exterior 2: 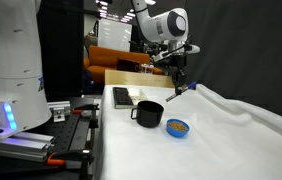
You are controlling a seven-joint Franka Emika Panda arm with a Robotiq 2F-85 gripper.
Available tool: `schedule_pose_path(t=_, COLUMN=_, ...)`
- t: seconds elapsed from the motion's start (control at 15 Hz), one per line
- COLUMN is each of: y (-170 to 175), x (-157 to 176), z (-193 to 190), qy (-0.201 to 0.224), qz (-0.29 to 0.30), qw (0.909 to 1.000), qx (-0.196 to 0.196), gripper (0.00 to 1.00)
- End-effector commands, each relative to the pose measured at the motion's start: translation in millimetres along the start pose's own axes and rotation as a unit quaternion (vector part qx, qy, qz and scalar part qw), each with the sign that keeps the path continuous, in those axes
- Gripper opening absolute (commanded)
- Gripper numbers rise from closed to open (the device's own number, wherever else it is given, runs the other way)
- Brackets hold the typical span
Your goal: Put the pen into the black cup.
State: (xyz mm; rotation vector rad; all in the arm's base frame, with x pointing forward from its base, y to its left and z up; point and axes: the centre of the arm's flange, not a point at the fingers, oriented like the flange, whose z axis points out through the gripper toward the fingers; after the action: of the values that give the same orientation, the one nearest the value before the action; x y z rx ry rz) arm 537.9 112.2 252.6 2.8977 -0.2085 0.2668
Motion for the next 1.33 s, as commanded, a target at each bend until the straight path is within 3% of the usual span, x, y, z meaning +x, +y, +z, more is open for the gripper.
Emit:
schedule_pose_path(t=0.0, y=0, x=0, z=0, qy=0.0, qz=0.0, qw=1.0, qx=0.0, gripper=0.16)
schedule_pose_path(t=0.2, y=0, x=0, z=0, qy=0.001, qz=0.0, qw=1.0, qx=0.001, gripper=0.16)
schedule_pose_path(t=0.27, y=0, x=0, z=0, qy=0.001, qz=0.0, qw=1.0, qx=0.001, gripper=0.04)
schedule_pose_path(t=0.67, y=-13, x=7, z=-6, qy=0.015, qz=-0.001, qw=0.9999, qx=0.007, gripper=0.04)
schedule_pose_path(t=1.27, y=11, x=-21, z=9, qy=-0.005, qz=-0.002, qw=1.0, qx=0.006, gripper=0.04)
